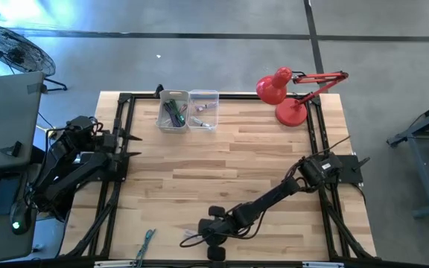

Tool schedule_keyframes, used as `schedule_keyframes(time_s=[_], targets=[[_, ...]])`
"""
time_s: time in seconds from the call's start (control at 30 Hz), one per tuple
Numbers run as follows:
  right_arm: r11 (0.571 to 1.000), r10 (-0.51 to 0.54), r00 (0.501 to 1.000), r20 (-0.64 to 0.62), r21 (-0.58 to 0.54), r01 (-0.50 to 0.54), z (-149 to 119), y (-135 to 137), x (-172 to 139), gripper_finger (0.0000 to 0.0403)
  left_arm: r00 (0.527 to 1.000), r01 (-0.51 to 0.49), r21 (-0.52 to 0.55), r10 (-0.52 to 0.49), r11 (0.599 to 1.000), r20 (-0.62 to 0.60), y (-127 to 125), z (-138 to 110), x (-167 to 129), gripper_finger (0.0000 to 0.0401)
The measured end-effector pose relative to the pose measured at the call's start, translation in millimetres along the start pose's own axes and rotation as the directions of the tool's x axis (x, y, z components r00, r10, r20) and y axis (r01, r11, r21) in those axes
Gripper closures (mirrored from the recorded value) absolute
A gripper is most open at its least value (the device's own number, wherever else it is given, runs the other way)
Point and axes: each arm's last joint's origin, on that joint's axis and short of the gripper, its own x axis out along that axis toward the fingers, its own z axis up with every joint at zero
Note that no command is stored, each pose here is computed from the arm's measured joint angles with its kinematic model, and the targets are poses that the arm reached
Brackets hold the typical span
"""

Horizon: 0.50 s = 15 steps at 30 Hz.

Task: Pick & Place USB Port
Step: Put the white charger cable into the transparent bin

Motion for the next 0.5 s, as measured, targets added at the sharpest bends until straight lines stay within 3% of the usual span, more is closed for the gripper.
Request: schedule_keyframes(time_s=[0.27,0.5], targets=[[0.984,-0.135,0.99,0.042,-0.107,0.139,8,-2,-25,0.0391,0.999,0.032,-0.041,-0.031,0.999,0.035,0,3,0,0.018],[0.945,-0.227,0.967,0.118,-0.212,0.248,28,-8,-61,0.0391,0.99,0.064,-0.004,-0.063,0.998,0.123,1,11,-1,0.018]])
